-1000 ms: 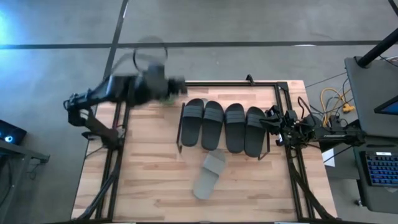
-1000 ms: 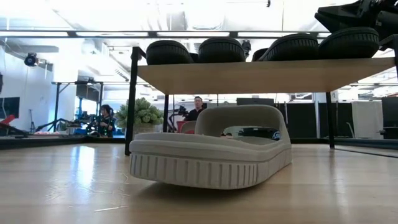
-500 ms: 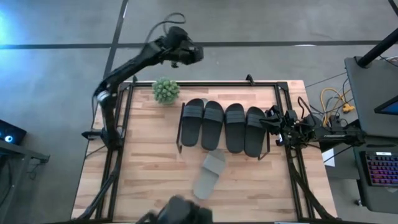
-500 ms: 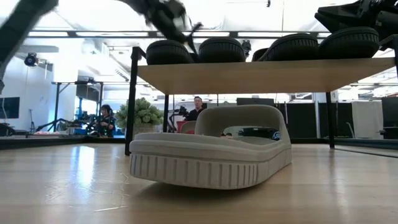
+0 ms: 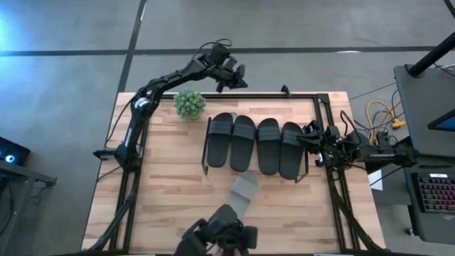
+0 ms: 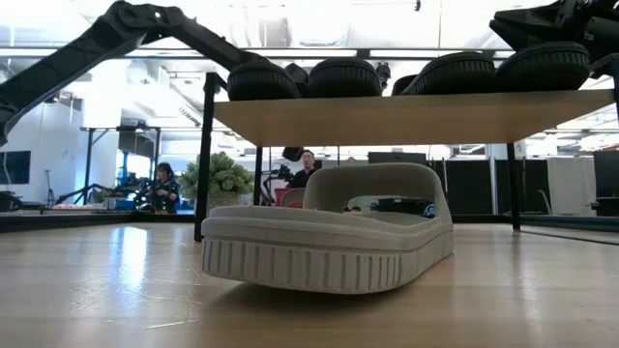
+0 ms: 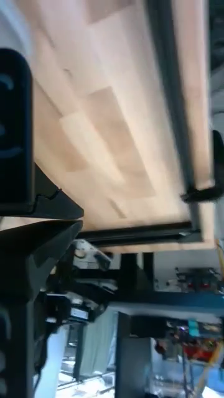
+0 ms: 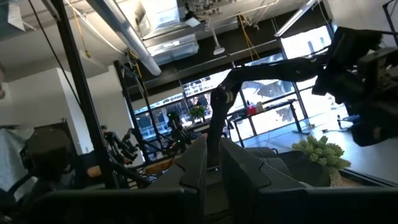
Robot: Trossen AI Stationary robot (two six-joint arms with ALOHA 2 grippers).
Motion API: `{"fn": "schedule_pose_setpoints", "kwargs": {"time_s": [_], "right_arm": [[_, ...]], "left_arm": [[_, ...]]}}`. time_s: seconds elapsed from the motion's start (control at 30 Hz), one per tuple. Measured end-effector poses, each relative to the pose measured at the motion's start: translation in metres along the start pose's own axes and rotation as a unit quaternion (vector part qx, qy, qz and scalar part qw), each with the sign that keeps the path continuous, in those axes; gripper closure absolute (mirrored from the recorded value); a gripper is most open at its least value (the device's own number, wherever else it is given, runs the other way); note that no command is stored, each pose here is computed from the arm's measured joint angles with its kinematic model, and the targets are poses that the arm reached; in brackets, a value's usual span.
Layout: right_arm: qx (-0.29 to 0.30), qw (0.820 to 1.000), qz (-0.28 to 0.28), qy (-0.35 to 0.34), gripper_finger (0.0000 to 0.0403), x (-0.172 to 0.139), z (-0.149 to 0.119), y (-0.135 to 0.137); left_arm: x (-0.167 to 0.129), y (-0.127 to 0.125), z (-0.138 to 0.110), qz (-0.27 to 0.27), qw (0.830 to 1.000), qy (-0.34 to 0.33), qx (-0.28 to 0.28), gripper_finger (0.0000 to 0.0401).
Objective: Pick and place slides into the shelf
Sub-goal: Adjust the gray slipper below the shelf
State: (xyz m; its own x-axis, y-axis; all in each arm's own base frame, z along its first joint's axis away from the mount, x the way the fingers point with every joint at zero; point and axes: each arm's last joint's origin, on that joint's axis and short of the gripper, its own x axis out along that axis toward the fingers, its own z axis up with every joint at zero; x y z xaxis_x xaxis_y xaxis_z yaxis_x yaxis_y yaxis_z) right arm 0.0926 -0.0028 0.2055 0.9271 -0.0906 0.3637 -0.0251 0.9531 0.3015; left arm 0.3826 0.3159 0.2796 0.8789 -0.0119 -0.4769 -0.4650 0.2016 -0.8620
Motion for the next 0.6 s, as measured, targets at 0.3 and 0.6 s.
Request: {"fn": "schedule_pose_setpoints", "kwargs": {"time_s": [0.3,0.6], "right_arm": [[0.0,1.0,0.0,0.0,0.0364,0.0,0.0,0.0],[0.0,1.0,0.0,0.0,0.0364,0.0,0.0,0.0]], "left_arm": [[0.003,0.002,0.007,0.026,0.993,-0.083,-0.085,0.0401],[0.011,-0.002,-0.013,0.091,0.975,-0.12,-0.161,0.0401]]}}
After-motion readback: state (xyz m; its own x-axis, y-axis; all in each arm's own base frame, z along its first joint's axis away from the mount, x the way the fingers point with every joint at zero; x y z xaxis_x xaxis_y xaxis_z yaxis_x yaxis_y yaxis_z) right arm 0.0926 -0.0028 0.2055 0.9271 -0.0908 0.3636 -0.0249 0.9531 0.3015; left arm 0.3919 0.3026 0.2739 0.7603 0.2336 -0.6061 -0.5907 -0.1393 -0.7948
